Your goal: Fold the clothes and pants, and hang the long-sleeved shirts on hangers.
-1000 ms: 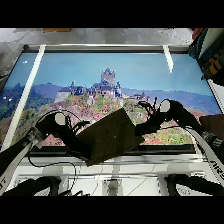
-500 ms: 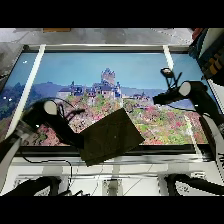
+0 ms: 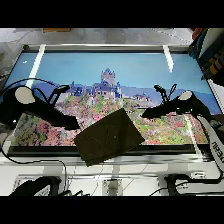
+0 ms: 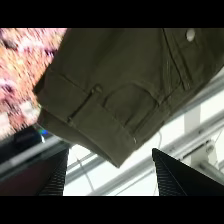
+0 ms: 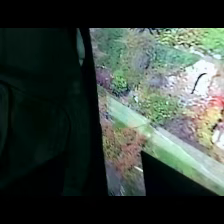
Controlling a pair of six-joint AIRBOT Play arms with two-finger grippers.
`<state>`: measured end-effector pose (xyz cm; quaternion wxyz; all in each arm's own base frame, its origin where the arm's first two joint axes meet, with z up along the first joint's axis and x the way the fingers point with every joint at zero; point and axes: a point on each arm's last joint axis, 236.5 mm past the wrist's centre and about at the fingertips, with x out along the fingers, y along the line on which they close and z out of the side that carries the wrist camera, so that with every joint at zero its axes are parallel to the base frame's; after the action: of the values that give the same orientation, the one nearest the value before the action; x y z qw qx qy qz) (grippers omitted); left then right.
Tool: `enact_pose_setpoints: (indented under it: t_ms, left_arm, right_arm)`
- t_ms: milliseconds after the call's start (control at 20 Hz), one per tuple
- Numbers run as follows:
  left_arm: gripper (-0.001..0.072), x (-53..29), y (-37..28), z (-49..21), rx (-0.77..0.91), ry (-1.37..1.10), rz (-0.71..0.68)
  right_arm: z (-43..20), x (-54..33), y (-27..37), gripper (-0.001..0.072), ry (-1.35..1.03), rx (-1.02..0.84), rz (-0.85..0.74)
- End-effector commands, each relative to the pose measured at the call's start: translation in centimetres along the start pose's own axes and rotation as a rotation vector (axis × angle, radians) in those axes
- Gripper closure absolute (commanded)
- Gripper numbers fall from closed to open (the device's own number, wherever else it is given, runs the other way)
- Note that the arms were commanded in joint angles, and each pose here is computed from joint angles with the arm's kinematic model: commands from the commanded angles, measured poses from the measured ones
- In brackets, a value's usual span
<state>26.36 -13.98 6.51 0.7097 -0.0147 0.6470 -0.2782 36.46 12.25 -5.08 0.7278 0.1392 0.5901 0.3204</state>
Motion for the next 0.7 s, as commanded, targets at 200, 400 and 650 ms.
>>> enact_pose_setpoints:
  t_ms: [200, 400, 650]
  left_arm:
    - [0.0128, -0.4, 0.2, 0.9, 0.001, -0.044, 0.011]
    - [0.0128, -0.4, 0.2, 1.0, 0.001, -0.045, 0.011]
    - [0.0128, -0.4, 0.2, 1.0, 0.001, -0.047, 0.012]
  right_arm:
    - [-4.2, 4.2, 0.3, 0.0163, 0.191, 0.293, 0.17]
    - [-5.8, 6.1, 1.3, 0.0109, 0.275, 0.28, 0.189]
    - [-6.1, 9.1, 1.7, 0.0111, 0.294, 0.154, 0.072]
